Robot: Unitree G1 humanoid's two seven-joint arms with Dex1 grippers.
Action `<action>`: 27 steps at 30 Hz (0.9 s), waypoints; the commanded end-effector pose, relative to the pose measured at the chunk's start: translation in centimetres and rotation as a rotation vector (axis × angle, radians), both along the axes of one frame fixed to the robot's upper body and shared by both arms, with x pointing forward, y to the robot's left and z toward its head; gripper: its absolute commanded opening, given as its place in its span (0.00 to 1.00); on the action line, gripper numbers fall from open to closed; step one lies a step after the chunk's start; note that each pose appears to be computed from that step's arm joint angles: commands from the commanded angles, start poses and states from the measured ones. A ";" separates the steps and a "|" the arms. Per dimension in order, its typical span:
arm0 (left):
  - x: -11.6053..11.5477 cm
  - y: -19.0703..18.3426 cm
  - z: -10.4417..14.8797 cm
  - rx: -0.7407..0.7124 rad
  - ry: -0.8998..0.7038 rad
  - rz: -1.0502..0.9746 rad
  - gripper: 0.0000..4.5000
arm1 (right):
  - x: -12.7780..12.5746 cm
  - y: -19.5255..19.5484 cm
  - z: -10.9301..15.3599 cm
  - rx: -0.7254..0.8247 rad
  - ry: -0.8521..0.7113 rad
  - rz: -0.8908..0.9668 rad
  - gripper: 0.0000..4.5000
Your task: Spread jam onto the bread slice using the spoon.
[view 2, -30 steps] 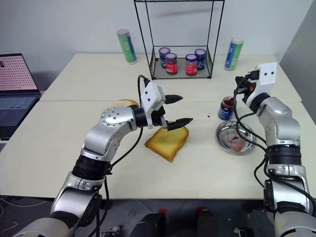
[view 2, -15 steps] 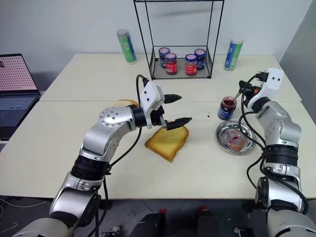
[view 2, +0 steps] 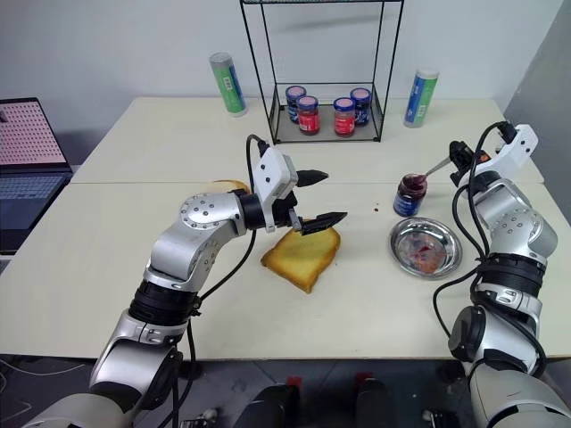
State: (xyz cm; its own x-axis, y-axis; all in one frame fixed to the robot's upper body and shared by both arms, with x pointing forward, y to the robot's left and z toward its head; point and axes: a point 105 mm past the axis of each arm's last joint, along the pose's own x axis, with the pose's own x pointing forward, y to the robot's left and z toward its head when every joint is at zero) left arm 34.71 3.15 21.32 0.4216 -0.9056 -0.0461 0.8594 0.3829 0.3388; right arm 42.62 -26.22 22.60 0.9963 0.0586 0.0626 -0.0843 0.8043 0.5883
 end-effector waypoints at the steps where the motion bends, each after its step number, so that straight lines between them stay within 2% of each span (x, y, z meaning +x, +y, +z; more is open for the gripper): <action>1: -0.4 -0.4 1.1 -0.007 -0.048 -0.022 1.00 | -0.3 -0.5 1.8 -0.004 -0.062 -0.019 0.00; 10: -0.5 -0.5 1.1 -0.007 -0.047 -0.025 1.00 | -0.5 -1.4 1.5 0.008 -0.049 -0.060 0.00; 20: -0.6 -0.7 1.0 0.000 -0.048 -0.040 1.00 | -0.9 -2.4 1.0 0.188 -0.042 -0.097 0.00; 27: -0.7 -0.8 1.0 0.006 -0.047 -0.053 1.00 | -1.2 -2.7 1.0 0.180 -0.043 -0.110 0.00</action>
